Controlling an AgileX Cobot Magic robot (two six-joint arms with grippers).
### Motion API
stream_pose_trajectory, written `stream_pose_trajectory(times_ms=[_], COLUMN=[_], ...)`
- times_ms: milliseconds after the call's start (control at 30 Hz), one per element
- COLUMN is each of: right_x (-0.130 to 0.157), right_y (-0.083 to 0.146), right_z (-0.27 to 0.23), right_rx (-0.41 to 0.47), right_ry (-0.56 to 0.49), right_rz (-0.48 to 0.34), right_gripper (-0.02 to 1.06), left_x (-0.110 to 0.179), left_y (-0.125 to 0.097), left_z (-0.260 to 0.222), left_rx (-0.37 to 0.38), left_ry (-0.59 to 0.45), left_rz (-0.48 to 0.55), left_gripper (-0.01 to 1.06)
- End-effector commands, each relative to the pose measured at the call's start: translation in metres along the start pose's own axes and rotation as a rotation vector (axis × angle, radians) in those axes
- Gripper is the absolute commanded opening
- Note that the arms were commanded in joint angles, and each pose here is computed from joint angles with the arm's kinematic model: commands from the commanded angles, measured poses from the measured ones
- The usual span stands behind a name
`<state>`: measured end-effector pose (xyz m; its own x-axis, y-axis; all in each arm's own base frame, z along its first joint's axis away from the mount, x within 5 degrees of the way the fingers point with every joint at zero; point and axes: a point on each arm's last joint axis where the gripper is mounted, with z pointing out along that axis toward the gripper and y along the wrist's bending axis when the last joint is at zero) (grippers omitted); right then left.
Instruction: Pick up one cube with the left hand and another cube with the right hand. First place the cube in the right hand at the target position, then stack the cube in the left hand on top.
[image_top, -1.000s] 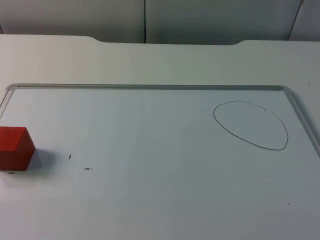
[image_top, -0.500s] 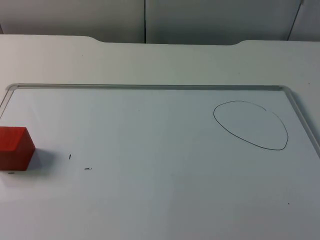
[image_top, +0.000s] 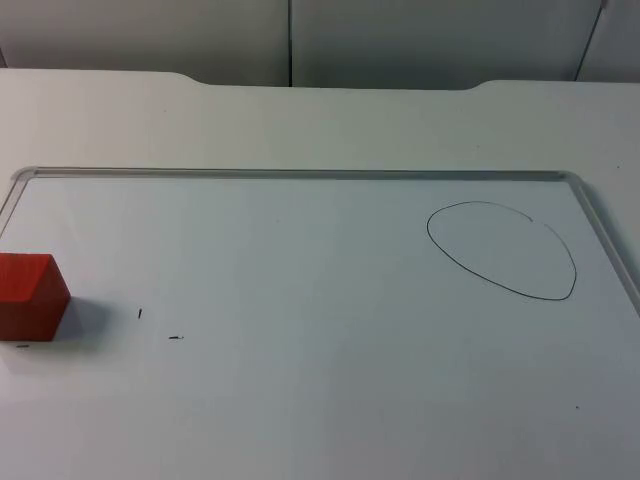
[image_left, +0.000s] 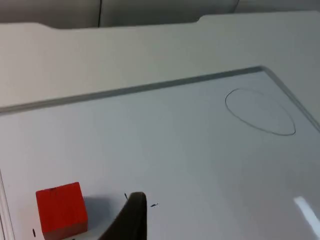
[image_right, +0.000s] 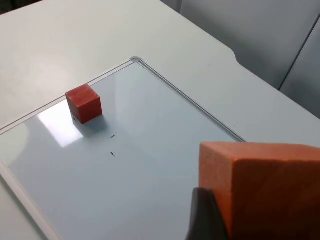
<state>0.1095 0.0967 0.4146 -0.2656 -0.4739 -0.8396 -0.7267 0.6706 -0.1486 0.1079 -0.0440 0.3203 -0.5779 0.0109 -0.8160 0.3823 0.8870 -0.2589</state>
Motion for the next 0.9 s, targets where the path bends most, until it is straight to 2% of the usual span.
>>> stream_pose_trajectory(times_ms=[0, 100, 133, 267, 300, 367, 567, 733, 867], right_x=[-0.001, -0.001, -0.001, 0.001, 0.001, 0.004, 0.013, 0.012, 0.012], right_y=[0.0, 0.0, 0.0, 0.0, 0.0, 0.001, 0.002, 0.002, 0.002], right_z=[-0.001, -0.001, -0.001, 0.001, 0.001, 0.005, 0.015, 0.015, 0.015], right_rx=[0.004, 0.003, 0.003, 0.001, 0.001, 0.0, -0.002, -0.001, -0.001], right_ry=[-0.026, -0.022, -0.022, -0.01, -0.01, -0.003, 0.002, -0.008, -0.01], right_rz=[-0.005, -0.006, -0.006, -0.008, -0.008, -0.01, -0.008, -0.006, -0.006], right_gripper=[0.0, 0.0, 0.0, 0.0, 0.0, 0.0, 0.0, 0.0, 0.0], left_x=[-0.011, -0.029, -0.029, -0.037, -0.037, -0.036, -0.02, -0.009, -0.005], left_y=[0.006, 0.026, 0.026, 0.051, 0.051, 0.063, 0.101, 0.114, 0.12], left_z=[0.012, 0.052, 0.052, 0.1, 0.1, 0.122, 0.168, 0.192, 0.204], left_rx=[0.0, -0.017, -0.017, -0.042, -0.042, -0.058, -0.211, -0.227, -0.233], left_ry=[0.027, 0.161, 0.161, 0.318, 0.318, 0.384, 0.564, 0.646, 0.666], left_rz=[-0.015, -0.056, -0.056, -0.101, -0.101, -0.123, -0.165, -0.194, -0.192], left_gripper=[1.05, 1.05, 1.05, 1.05, 1.05, 1.05, 1.05, 1.05, 1.05])
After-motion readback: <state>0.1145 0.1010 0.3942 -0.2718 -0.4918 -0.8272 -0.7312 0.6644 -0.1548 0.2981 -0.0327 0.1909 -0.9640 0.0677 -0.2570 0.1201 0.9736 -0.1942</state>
